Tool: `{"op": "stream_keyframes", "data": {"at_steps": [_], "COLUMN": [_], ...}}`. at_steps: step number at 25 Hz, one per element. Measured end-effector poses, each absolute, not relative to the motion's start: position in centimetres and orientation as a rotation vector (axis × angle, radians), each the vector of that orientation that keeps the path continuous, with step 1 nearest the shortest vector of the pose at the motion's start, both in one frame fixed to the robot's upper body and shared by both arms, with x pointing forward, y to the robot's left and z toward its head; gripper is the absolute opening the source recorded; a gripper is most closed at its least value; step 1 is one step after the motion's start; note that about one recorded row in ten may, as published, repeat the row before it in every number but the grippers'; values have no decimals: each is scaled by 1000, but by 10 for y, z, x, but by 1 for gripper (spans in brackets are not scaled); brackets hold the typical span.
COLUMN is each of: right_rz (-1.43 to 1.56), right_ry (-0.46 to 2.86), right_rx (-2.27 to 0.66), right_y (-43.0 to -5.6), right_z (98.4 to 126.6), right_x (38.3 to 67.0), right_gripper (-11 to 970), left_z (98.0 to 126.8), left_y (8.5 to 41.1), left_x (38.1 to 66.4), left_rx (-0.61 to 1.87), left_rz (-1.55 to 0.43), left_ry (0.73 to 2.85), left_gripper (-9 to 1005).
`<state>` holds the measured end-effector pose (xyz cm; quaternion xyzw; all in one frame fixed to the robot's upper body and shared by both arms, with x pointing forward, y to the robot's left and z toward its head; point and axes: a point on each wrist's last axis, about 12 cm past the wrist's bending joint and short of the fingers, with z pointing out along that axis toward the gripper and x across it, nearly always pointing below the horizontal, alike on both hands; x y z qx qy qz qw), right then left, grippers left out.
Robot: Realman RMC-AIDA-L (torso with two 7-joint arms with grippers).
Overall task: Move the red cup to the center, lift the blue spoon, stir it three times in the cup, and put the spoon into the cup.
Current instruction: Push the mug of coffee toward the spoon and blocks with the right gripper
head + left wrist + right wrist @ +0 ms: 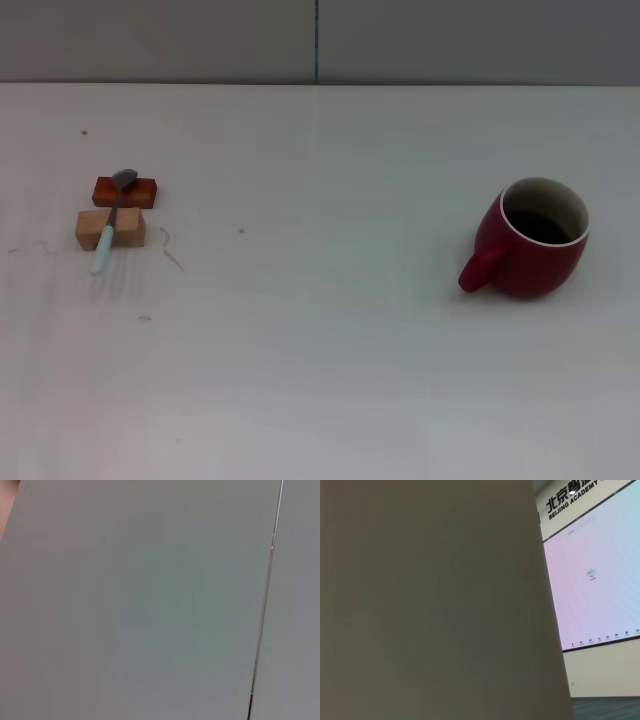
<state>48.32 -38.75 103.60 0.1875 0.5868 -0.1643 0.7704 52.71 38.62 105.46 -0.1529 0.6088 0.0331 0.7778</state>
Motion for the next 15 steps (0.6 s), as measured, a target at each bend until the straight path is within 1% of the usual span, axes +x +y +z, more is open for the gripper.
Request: {"op": "stream_keyframes", "data": {"at_steps": [1,3,4,7,8,12,13,15], "right_rz": [-369,-438,-438,-573,-667,-822,-822,-873], "right_ry": [1279,1306,1306,1344,1366,1390,1390,1391], "right_rx": [397,345,345,234,140,-147,-147,-252], "right_y": [-388,-388,-388,-383,-378,-360,-360,-354], "right_z": [1036,1035,1035,1034,1034,1030,1030,1027], "right_x": [483,483,483,485,487,487,487,485], "right_gripper": [429,198,180,127,109,109,109,109], "left_z": [1055,1055,1055,1055,1055,1056,1056,1056], "left_y": [386,386,386,386,386,385,385,385], "left_x": [527,527,527,528,528,529,529,529], "left_rx": [-331,-331,-331,-330,-329,-327,-327,-327], "left_rz": [72,72,72,71,71,71,71,70], "left_ry": [1317,1317,1317,1316,1316,1314,1314,1313], "left_gripper": [819,818,818,817,817,815,815,814]}}
